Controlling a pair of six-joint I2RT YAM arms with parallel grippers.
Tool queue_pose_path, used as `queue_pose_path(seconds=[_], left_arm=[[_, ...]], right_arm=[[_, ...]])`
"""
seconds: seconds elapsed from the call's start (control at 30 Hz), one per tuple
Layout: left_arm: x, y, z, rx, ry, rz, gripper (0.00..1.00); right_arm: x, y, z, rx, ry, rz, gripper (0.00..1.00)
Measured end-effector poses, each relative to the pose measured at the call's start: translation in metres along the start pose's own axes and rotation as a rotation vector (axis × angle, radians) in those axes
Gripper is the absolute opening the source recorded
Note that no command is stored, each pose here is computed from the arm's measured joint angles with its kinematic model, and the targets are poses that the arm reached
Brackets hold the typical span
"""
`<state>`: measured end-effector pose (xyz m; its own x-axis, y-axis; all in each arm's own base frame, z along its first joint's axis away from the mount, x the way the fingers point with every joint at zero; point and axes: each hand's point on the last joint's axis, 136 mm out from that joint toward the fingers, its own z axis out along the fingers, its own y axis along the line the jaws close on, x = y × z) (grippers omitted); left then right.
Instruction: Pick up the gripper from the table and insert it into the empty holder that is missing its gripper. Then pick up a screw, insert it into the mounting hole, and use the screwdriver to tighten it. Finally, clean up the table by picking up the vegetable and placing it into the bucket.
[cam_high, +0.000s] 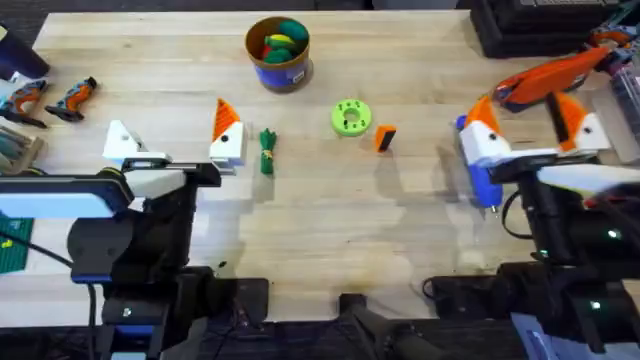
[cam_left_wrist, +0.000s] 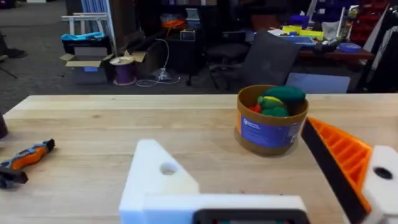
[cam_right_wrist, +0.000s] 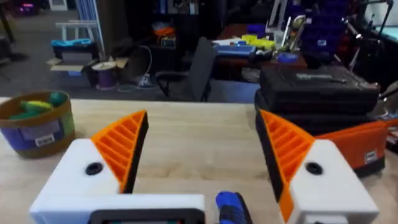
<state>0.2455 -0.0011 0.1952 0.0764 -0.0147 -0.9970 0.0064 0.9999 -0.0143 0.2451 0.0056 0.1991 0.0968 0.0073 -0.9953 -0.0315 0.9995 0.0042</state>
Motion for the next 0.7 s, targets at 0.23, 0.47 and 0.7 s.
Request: queue_pose_path(seconds=[0.23,0.47,0.7], left_arm=[[-0.03,0.001,-0.009,-0.007,0.026,0.0,0.985],[-0.09,0.005,-0.021,-0.038,0.185,0.003,0.985],[-0.075,0.005,-0.012,-0.042,0.554,0.007,0.985]], right_arm=[[-0.054,0.001,-0.01,-0.001,-0.05,-0.001,0.99],[-0.114,0.002,-0.029,-0.003,0.134,0.005,0.99],[-0.087,0.002,-0.016,0.0,0.533,0.016,0.991]])
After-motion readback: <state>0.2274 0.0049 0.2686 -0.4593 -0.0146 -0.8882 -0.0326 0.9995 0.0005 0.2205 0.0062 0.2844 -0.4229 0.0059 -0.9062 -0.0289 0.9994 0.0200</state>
